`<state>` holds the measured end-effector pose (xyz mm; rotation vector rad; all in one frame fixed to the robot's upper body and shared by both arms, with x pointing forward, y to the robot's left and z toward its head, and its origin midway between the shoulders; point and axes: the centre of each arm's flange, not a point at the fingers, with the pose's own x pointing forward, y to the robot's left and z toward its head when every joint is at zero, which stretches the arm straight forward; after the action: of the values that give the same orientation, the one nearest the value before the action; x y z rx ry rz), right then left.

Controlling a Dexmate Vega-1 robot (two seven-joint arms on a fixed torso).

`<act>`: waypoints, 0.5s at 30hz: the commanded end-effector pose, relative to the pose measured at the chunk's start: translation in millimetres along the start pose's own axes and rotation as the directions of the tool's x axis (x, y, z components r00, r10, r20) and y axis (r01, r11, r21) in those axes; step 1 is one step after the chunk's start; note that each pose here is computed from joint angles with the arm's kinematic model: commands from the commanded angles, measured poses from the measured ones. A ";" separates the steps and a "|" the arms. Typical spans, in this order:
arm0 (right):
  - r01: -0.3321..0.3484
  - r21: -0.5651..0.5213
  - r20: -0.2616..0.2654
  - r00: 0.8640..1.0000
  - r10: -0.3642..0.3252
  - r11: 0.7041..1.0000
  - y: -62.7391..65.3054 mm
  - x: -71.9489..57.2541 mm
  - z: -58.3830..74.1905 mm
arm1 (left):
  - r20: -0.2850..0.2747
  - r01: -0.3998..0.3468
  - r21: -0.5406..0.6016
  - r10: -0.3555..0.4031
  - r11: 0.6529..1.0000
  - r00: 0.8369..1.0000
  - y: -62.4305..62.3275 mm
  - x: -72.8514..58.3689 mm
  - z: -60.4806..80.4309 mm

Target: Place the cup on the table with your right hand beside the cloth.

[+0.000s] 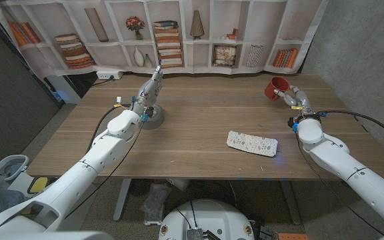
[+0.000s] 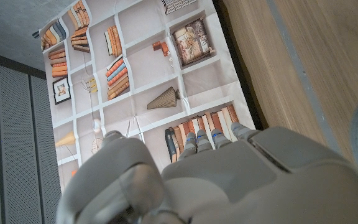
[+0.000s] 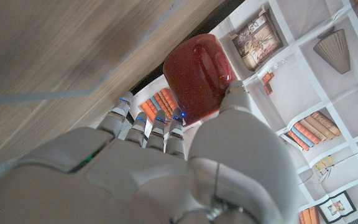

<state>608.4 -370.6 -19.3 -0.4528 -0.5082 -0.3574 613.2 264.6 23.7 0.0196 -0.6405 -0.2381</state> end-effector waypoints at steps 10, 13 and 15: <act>-0.045 0.005 0.046 0.998 0.045 0.999 6.6 2.5 12.0 | -0.003 -0.007 0.001 0.007 1.000 1.000 -0.7 -0.3 0.3; -0.050 0.004 0.048 0.998 0.049 0.999 7.3 2.6 12.5 | -0.001 -0.007 -0.006 0.007 1.000 1.000 -0.5 -0.6 0.2; -0.057 0.000 0.055 0.997 0.057 0.998 8.2 2.4 13.6 | 0.004 -0.006 -0.018 0.006 1.000 1.000 -0.4 -0.7 -0.1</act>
<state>608.9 -362.3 -12.8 -0.4618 -0.5345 -0.3150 612.8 263.7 24.7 0.0208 -0.6393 -0.2345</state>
